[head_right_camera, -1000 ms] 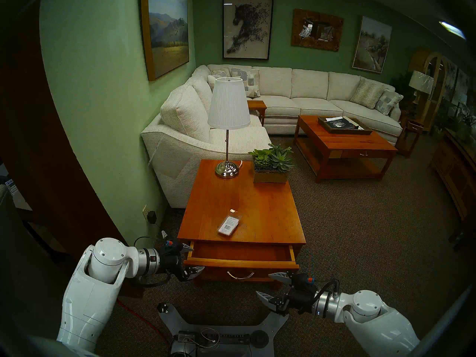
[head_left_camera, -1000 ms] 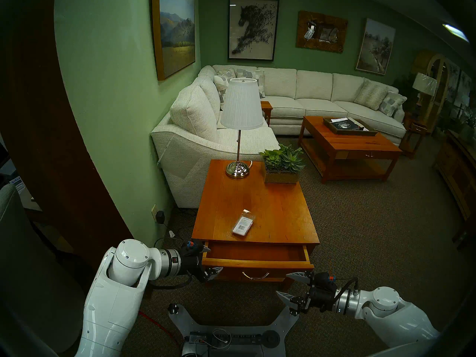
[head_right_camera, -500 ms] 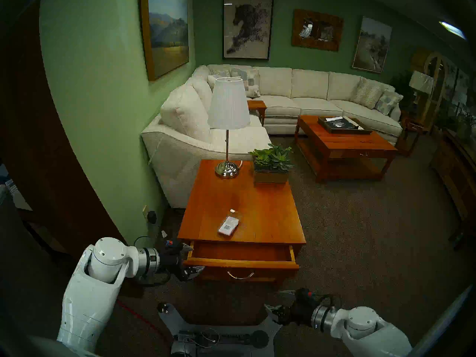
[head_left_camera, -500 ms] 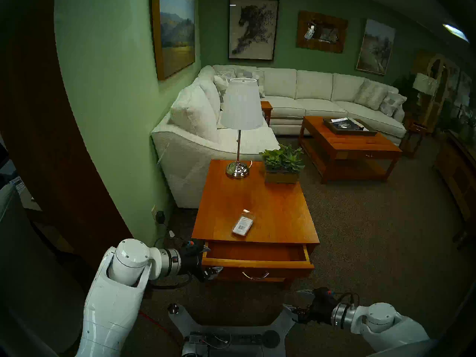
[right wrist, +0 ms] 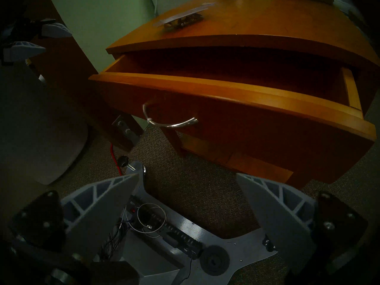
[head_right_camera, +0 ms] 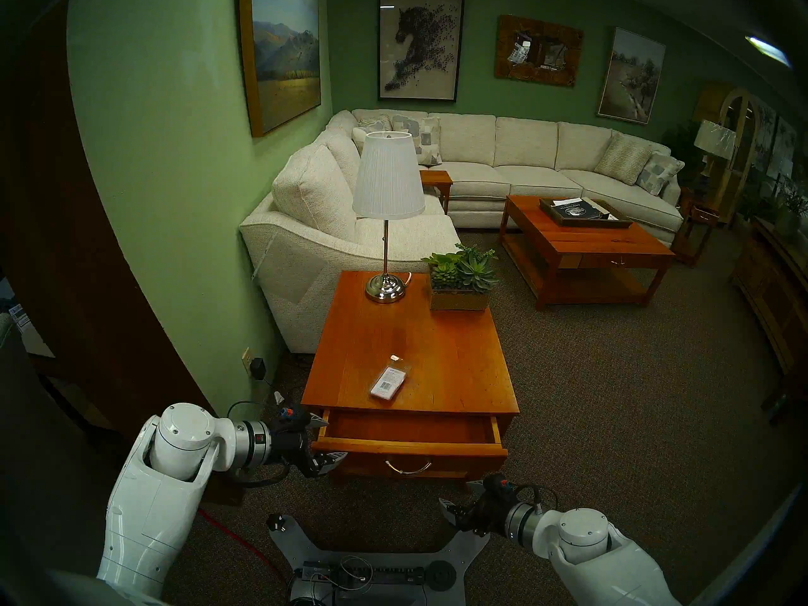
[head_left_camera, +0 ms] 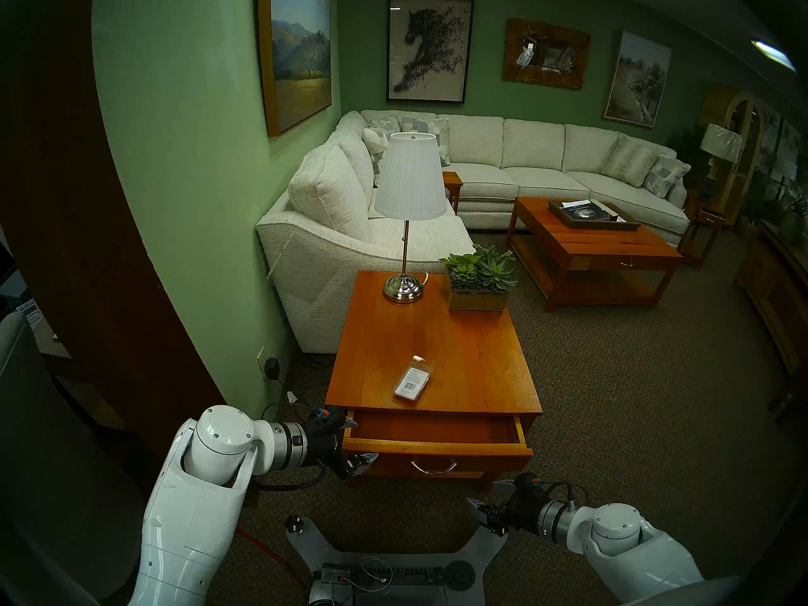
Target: Open the drawer, take out the contents and close the drawer
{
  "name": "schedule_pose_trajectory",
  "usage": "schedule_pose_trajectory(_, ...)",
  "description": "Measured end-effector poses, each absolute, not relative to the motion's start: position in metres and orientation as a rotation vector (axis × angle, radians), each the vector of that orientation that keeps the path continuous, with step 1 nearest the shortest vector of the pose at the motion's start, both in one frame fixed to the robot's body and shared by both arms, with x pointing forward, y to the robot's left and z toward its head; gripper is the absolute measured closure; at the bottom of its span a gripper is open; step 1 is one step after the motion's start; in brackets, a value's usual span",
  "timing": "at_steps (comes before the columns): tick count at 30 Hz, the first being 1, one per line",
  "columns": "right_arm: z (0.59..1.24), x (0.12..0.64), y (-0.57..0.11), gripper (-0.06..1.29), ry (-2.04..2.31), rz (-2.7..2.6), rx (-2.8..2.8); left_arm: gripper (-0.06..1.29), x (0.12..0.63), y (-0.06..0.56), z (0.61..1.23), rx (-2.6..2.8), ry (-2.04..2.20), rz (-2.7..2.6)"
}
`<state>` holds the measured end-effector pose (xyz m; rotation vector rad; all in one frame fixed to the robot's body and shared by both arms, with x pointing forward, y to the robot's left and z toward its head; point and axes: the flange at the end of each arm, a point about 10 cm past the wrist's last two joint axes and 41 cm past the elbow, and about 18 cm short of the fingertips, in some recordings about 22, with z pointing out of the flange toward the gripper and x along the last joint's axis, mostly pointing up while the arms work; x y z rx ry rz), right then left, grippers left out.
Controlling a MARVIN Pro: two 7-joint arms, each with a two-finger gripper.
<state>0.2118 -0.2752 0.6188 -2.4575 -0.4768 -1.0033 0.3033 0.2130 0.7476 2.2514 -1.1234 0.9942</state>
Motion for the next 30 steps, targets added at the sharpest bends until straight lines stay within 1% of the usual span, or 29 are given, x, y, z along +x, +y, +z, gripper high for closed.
schedule_pose_trajectory(9,0.613,0.237,-0.272,0.00,-0.435,-1.012,-2.520,0.00,0.303,0.213,0.747,2.252,-1.122,0.991)
schedule_pose_trajectory(30,0.611,0.293,-0.238,0.00,-0.362,-1.032,-2.584,0.00,0.302,0.214,0.744,2.254,-1.119,0.984)
